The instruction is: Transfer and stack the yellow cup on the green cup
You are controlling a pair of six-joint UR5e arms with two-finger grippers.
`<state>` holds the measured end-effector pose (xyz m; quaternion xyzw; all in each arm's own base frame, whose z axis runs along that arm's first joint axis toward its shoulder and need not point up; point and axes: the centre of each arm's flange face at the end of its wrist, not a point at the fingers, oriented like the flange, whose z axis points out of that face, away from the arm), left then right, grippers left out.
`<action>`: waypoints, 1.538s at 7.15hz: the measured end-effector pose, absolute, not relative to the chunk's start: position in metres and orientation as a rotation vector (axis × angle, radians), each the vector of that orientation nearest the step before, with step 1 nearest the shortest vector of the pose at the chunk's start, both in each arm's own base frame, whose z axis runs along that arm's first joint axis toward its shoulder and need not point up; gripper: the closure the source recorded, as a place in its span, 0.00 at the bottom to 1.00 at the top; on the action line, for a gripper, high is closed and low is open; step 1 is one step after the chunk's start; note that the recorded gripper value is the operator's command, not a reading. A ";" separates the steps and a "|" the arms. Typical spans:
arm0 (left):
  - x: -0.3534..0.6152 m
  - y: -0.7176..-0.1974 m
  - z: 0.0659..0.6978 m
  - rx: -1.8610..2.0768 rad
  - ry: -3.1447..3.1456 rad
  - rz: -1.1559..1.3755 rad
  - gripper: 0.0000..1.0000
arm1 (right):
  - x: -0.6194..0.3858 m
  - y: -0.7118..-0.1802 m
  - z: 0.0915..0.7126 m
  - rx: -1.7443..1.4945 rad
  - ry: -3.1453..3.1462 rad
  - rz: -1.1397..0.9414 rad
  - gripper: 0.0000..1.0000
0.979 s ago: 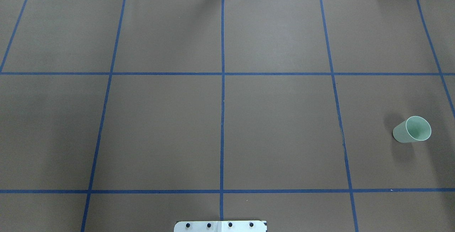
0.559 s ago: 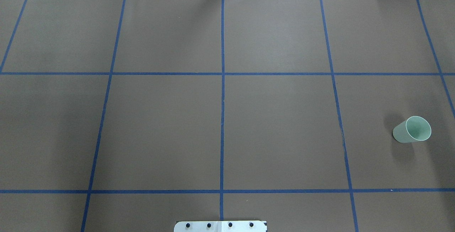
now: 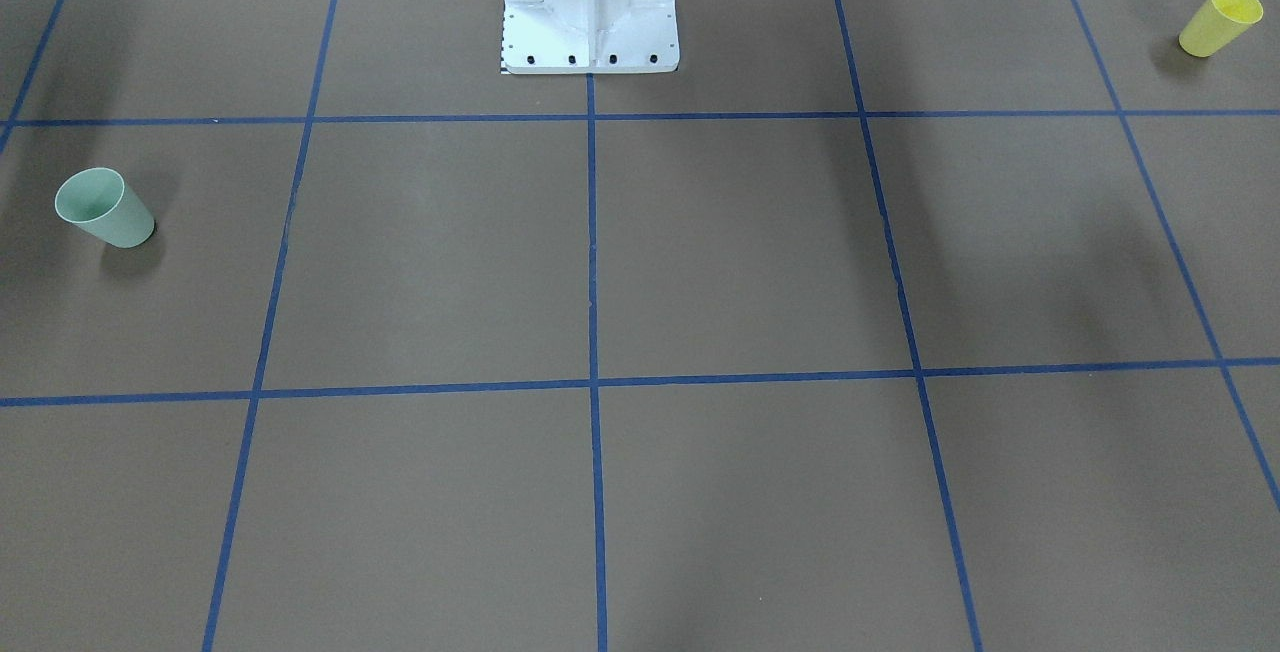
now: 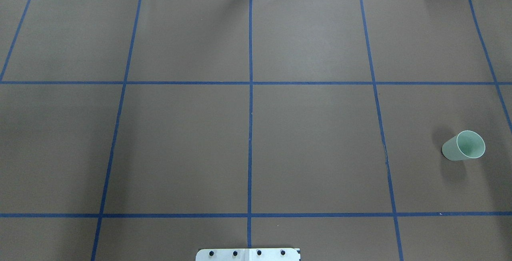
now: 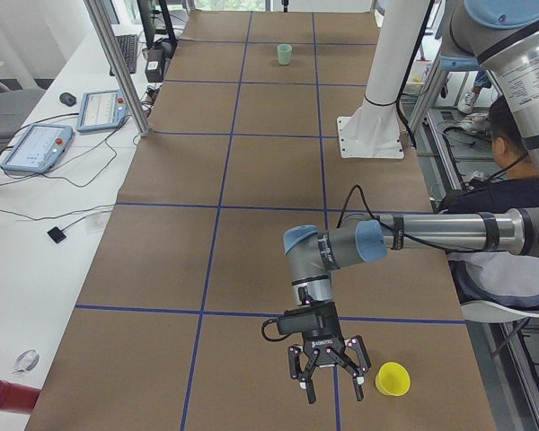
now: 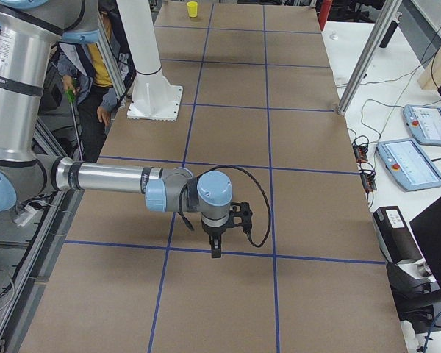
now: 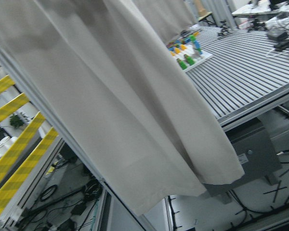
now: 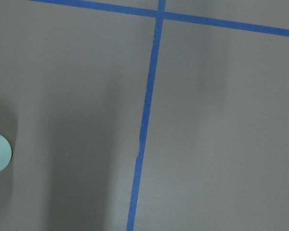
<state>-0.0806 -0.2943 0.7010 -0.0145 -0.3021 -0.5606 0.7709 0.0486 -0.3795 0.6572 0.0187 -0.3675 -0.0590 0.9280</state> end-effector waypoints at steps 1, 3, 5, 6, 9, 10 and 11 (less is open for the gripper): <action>-0.059 -0.286 0.705 -0.090 -0.733 -1.287 0.00 | 0.049 -0.379 0.657 0.038 -0.753 -0.121 0.00; 0.004 -0.284 0.715 -0.197 -0.891 -1.431 0.00 | 0.049 -0.379 0.657 0.039 -0.754 -0.121 0.00; 0.051 -0.309 0.745 -0.233 -1.025 -1.567 0.00 | 0.048 -0.380 0.657 0.040 -0.758 -0.121 0.00; 0.070 -0.320 0.758 -0.241 -1.072 -1.619 0.00 | 0.048 -0.380 0.656 0.040 -0.760 -0.122 0.00; 0.107 -0.310 0.785 -0.309 -1.150 -1.676 0.00 | 0.047 -0.380 0.655 0.044 -0.769 -0.124 0.00; 0.112 -0.306 0.794 -0.343 -1.157 -1.690 0.00 | 0.047 -0.380 0.654 0.049 -0.770 -0.126 0.00; 0.116 -0.303 0.803 -0.367 -1.155 -1.703 0.00 | 0.047 -0.380 0.654 0.055 -0.771 -0.129 0.00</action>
